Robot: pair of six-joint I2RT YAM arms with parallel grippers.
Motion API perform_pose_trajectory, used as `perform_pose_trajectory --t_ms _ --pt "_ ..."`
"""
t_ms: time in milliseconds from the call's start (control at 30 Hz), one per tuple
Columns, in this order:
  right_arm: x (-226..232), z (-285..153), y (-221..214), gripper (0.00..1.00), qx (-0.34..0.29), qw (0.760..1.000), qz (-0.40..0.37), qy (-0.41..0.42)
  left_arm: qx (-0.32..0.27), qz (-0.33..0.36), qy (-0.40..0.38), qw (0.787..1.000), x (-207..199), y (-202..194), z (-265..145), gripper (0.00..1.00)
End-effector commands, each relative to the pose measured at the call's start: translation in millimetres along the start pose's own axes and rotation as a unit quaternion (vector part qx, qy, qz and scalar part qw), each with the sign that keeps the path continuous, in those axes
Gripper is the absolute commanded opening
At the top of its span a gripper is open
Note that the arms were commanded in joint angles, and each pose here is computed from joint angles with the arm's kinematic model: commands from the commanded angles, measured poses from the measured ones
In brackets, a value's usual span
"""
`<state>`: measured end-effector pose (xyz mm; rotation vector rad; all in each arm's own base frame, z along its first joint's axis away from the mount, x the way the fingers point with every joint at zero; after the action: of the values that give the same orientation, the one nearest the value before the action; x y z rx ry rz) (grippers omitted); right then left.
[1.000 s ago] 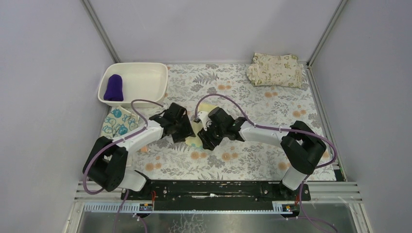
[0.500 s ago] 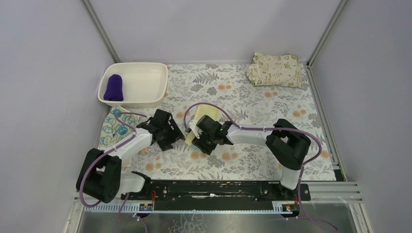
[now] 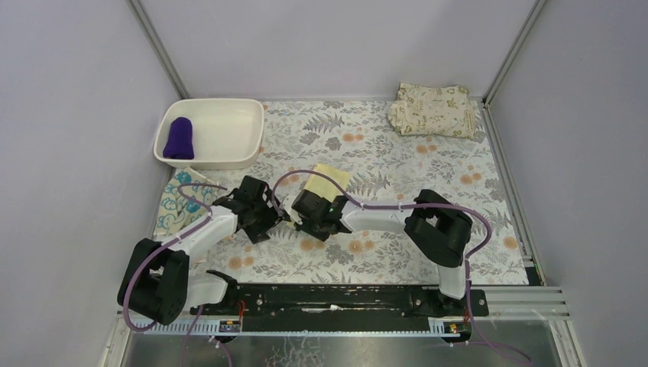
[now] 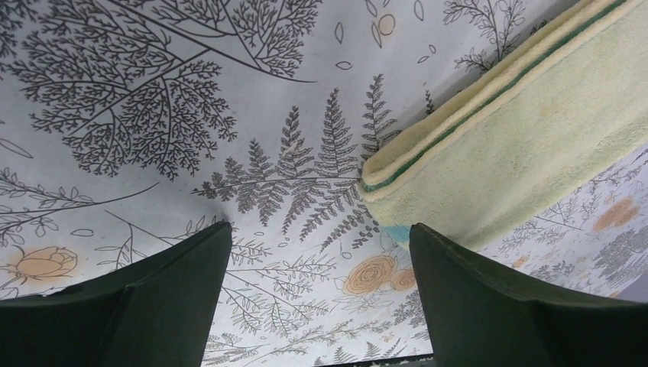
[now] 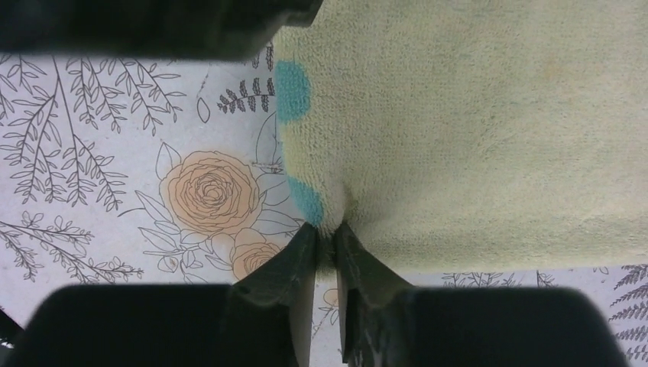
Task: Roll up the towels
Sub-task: Roll the towel at the center of the board.
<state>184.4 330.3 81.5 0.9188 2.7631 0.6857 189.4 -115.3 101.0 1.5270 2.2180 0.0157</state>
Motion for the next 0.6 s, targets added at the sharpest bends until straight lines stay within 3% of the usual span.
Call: perform_pose_trajectory --t_ms 0,167,567 --pt "1 15 -31 0.16 0.077 0.997 -0.002 0.005 0.002 -0.022 -0.007 1.0 1 -2 -3 0.87" --pt "8 9 -16 0.03 0.049 0.996 0.038 0.07 0.01 -0.03 -0.022 0.999 -5 -2 -6 0.89" --pt "2 0 -4 0.01 0.013 0.986 0.11 0.126 0.019 -0.052 -0.047 0.997 -23 3 -6 0.86"
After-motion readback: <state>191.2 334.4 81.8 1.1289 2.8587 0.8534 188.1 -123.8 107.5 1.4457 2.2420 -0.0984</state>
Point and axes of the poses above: each gripper's point midway between its finger pads, its own z axis out along the fingers, its own x axis along the line the jaws close on, y = z × x, the point moved 8 cm from there along -z, back along the fingers, and after that the axes turned 15 degrees about z, right-handed, at the moved point
